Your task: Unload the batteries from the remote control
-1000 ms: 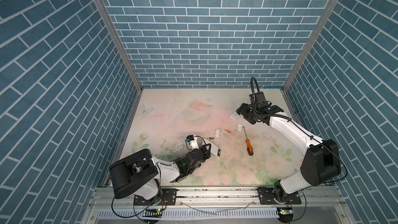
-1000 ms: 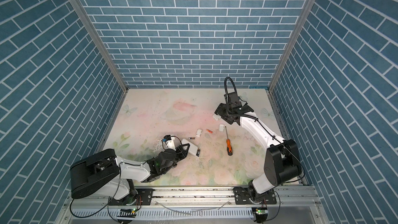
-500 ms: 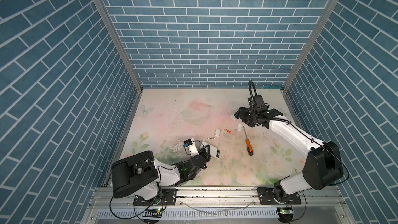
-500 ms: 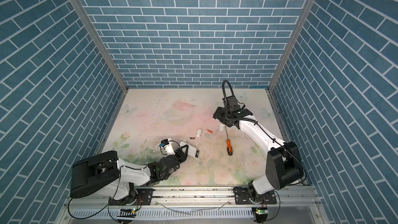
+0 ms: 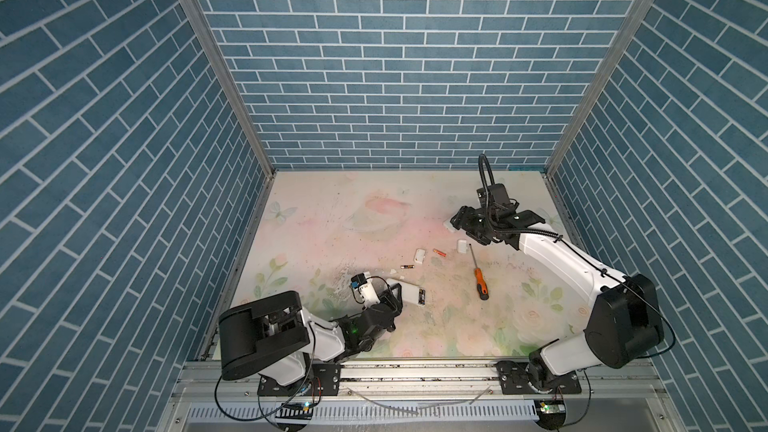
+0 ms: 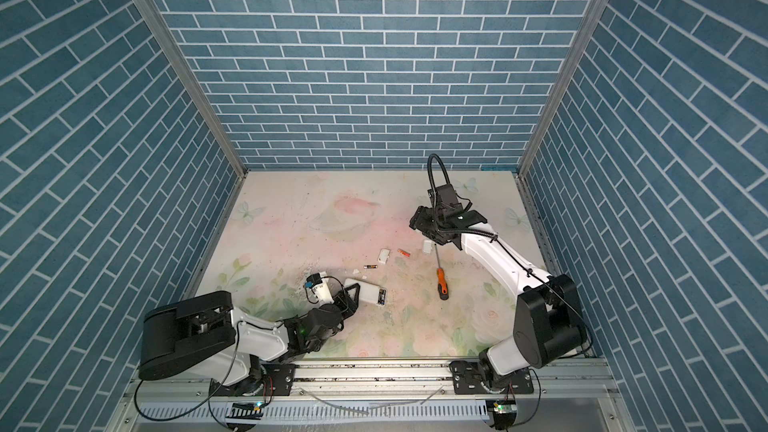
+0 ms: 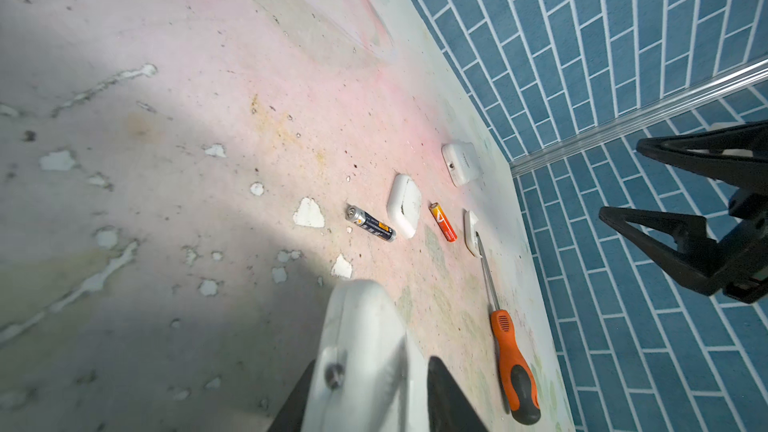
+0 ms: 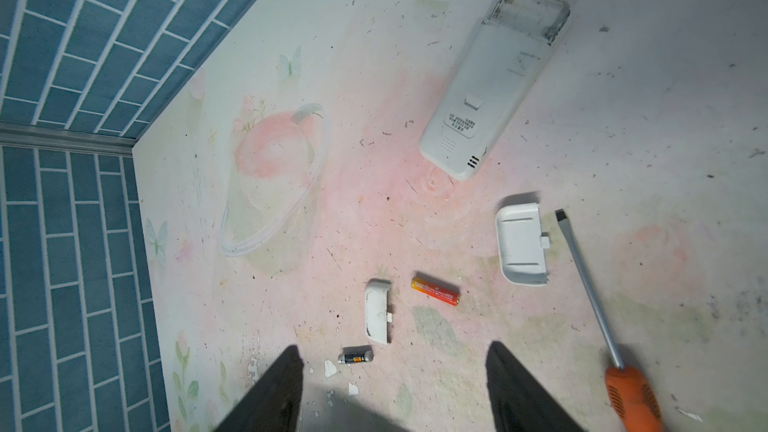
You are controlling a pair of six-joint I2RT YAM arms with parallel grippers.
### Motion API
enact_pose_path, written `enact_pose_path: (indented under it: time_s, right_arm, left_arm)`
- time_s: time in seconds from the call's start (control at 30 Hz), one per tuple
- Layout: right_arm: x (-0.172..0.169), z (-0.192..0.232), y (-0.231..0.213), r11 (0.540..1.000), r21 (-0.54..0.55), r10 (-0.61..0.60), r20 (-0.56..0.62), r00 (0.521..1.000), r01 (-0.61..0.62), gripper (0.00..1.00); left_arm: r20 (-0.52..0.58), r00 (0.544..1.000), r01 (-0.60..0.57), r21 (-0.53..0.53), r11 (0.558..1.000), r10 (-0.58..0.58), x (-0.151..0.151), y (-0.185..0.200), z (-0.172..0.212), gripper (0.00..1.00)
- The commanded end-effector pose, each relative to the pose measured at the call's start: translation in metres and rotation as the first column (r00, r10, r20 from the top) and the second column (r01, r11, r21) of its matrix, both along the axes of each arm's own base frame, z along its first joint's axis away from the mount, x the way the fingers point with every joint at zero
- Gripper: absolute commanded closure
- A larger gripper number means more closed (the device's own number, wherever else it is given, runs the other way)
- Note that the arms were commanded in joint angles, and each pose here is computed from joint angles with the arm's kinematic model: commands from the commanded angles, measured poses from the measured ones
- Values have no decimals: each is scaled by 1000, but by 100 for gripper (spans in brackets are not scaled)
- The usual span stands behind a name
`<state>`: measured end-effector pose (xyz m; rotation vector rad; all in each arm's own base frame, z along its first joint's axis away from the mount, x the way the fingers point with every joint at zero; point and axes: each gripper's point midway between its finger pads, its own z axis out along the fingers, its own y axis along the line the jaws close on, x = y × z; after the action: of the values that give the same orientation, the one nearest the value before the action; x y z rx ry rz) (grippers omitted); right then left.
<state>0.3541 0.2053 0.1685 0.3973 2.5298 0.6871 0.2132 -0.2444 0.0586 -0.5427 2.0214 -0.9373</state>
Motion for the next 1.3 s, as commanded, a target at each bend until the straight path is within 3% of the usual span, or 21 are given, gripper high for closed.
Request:
enact_pose_path:
  time_s: [0.0, 0.17, 0.6, 0.77, 1.0, 1.27]
  right_arm:
    - [-8, -1, -3, 1000, -23, 21, 9, 1000, -21, 30]
    - [-7, 0, -1, 1000, -20, 18, 16, 1000, -18, 30]
    - [-16, -3, -1, 999, -28, 32, 5, 999, -32, 30]
    - [-51, -12, -28, 984, -166, 59, -52, 997, -67, 31]
    - [-123, -51, -73, 921, -361, 71, -220, 973, -149, 38]
    - [-138, -89, -81, 842, -471, 92, -357, 930, -264, 37]
  left_arm:
    - [-32, 999, -33, 81, 996, 36, -5, 16, -9, 55]
    - [-38, 997, -62, 134, 989, 68, -6, 31, -4, 52]
    - [-44, 996, -72, 129, 989, 79, -10, 43, -9, 51]
    - [-39, 998, -36, 190, 981, 44, -9, 43, 13, 49]
    - [-50, 998, 39, 226, 973, -28, 4, 52, 53, 47]
    - [-63, 987, 155, 232, 960, -145, 34, 32, 83, 47]
